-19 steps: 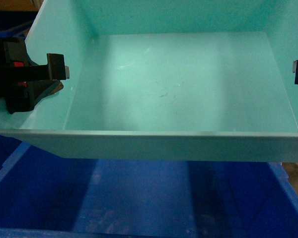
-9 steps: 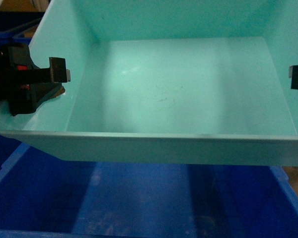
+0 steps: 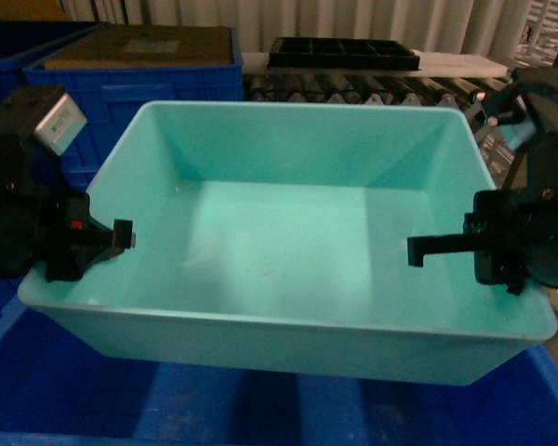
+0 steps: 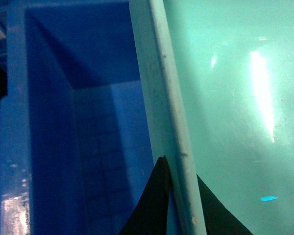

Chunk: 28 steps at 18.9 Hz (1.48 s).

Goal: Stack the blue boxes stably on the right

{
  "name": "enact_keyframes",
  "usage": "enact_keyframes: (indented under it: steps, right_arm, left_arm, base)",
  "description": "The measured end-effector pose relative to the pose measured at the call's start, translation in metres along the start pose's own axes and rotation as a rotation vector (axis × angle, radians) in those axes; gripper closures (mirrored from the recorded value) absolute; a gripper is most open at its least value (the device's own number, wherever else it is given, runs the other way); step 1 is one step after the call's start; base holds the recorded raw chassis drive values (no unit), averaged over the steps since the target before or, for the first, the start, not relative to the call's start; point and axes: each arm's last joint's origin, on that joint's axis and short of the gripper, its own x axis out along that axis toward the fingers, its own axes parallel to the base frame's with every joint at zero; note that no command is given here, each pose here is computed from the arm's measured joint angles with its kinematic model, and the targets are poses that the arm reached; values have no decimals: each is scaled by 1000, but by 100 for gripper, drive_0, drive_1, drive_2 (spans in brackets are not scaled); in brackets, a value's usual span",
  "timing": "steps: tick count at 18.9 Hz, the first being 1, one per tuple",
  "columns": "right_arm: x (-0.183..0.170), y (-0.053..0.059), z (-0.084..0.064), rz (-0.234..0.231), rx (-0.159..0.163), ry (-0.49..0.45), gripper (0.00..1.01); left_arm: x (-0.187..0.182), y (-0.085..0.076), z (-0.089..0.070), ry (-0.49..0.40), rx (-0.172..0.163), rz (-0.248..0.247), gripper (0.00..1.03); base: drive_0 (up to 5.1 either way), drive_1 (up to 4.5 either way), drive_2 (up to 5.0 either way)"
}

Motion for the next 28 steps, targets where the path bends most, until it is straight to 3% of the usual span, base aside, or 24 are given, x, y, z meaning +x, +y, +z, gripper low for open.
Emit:
enact_keyframes:
  steps: [1,4,8,28]
  right_arm:
    - [3,1,-6,0,4,21,99]
    - [9,7,-25,-10,15,74,99]
    - [13,8,-34,-16,17,93,99]
    - [22,19,-29,-41,-11,91,99]
  left_arm:
    - [5,3,-6,35,-9,0,98]
    - [15,5,-16,85,9,0,98]
    - [23,5,-24,116,6,-3,98]
    - [31,15,-21,130,7,5,98]
  base:
    - [0,0,0]
    - [0,0,0]
    - [0,0,0]
    - [0,0,0]
